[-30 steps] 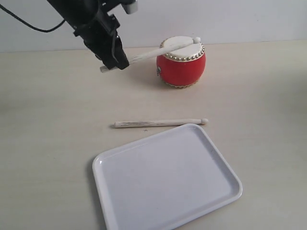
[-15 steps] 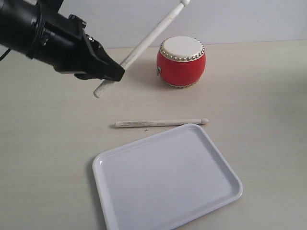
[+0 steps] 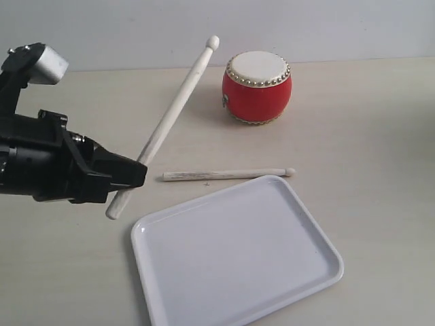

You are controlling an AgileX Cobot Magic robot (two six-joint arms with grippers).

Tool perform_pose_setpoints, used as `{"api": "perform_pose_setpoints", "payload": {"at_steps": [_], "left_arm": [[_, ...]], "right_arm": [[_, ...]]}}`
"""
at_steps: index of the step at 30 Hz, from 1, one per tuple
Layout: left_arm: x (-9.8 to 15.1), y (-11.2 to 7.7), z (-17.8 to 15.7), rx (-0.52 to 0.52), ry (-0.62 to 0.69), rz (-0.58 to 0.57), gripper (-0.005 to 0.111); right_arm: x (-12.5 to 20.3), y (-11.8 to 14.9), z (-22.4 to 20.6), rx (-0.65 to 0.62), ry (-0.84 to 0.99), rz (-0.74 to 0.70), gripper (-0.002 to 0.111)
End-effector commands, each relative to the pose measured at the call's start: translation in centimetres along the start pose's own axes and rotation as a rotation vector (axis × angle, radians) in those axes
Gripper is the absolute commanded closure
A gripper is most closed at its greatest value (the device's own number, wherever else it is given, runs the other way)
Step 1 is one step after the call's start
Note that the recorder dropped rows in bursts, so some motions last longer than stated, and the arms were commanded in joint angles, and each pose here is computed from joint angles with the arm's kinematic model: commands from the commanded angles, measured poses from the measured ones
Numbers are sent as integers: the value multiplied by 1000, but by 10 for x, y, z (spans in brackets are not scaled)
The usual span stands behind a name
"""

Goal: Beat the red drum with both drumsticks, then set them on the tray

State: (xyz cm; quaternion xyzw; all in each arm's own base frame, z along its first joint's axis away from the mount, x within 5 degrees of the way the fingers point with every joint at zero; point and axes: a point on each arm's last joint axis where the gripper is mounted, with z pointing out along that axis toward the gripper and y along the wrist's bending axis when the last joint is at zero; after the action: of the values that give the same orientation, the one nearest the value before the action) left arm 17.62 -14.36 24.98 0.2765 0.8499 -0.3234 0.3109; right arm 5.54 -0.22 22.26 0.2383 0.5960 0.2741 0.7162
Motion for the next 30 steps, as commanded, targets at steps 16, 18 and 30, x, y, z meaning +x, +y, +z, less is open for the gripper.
{"api": "perform_pose_setpoints", "payload": {"at_steps": [16, 18, 30], "left_arm": [[-13, -9, -4, 93, -199, -81, 107], [-20, -11, -6, 116, -281, -78, 107], [-17, -8, 8, 165, -242, -71, 107]], "right_arm": [[-19, 75, 75, -105, 606, -152, 108], [1, 91, 100, -346, 817, -96, 108], [76, 67, 156, -554, 1326, 182, 91]]}}
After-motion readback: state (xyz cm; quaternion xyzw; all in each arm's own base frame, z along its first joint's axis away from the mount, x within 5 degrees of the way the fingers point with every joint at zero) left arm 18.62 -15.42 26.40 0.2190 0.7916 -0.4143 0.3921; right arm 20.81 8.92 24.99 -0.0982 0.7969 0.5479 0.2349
